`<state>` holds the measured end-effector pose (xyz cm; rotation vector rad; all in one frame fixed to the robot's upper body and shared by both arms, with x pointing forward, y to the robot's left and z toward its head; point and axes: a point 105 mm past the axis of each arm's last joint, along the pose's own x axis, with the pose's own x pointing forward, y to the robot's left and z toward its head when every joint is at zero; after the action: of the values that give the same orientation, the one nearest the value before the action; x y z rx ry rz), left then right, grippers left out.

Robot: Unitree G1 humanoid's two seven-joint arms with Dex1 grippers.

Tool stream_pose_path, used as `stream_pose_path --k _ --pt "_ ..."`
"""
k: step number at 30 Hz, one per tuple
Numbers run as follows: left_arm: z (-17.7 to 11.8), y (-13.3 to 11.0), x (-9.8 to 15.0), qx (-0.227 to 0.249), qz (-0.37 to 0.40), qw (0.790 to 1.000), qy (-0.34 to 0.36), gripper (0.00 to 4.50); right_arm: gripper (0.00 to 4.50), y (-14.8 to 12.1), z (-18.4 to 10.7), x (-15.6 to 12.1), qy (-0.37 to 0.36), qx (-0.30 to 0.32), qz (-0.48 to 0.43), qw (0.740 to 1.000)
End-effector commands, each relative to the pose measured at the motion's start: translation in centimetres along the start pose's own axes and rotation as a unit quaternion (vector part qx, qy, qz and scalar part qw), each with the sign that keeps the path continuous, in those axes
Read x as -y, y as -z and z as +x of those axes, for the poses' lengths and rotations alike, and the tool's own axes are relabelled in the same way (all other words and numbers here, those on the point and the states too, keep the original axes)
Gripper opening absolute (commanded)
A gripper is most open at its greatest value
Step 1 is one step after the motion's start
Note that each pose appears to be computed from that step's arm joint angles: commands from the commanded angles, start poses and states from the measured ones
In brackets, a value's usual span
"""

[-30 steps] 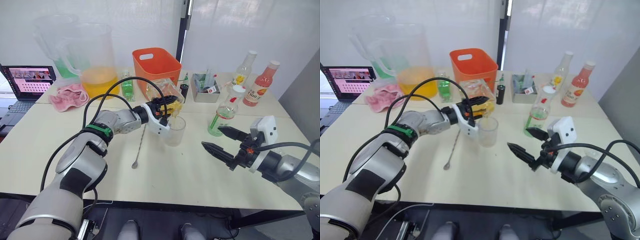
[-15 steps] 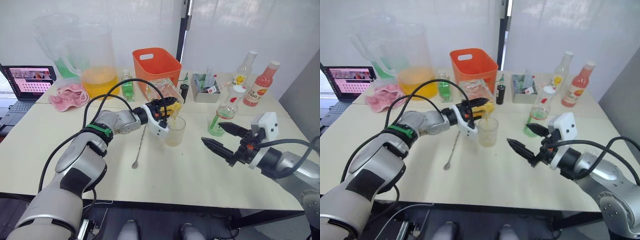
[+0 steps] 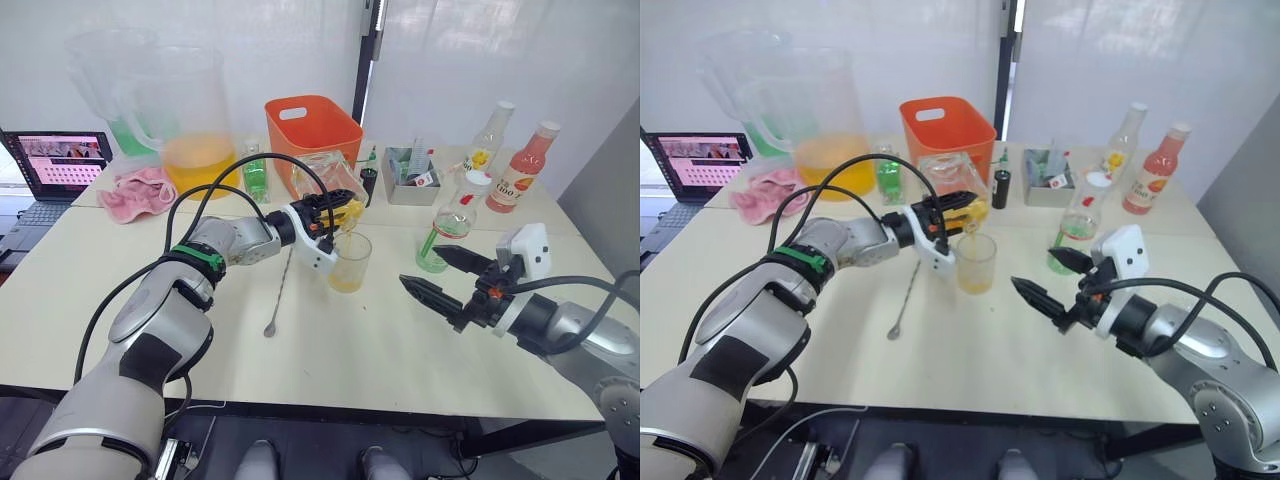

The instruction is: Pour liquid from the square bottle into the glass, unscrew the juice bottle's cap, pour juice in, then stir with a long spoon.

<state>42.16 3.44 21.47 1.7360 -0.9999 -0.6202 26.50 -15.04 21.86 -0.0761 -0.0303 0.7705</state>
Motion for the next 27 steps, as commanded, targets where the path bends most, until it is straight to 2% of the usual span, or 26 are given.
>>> stream_pose_path --k 1,8,13,19,25,27 --pt "1.0 0.5 -4.8 0.005 0.035 0.996 -0.079 2.8 4.5 -1.1 -0.1 0.0 0.003 0.02 -0.019 1.0" --pt "1.0 0.4 -4.9 0.007 0.03 0.996 -0.079 2.8 4.5 -1.1 -0.1 0.0 0.002 0.019 -0.018 1.0" --pt "1.0 0.8 -4.9 -0.01 -0.03 0.997 -0.077 2.8 4.5 -1.0 -0.1 0.0 0.0 0.016 -0.018 1.0" --pt "1.0 0.8 -4.9 -0.014 -0.058 0.996 -0.069 2.8 4.5 -1.2 0.0 0.2 -0.003 0.014 -0.02 1.0" --pt "0.7 0.7 -6.4 -0.005 -0.137 0.985 -0.106 2.8 4.5 -1.3 0.2 0.4 -0.014 0.008 -0.021 1.0" --pt "0.5 1.4 -7.4 -0.018 -0.189 0.974 -0.127 2.8 4.5 -1.7 0.4 0.1 -0.029 0.015 -0.02 0.999"
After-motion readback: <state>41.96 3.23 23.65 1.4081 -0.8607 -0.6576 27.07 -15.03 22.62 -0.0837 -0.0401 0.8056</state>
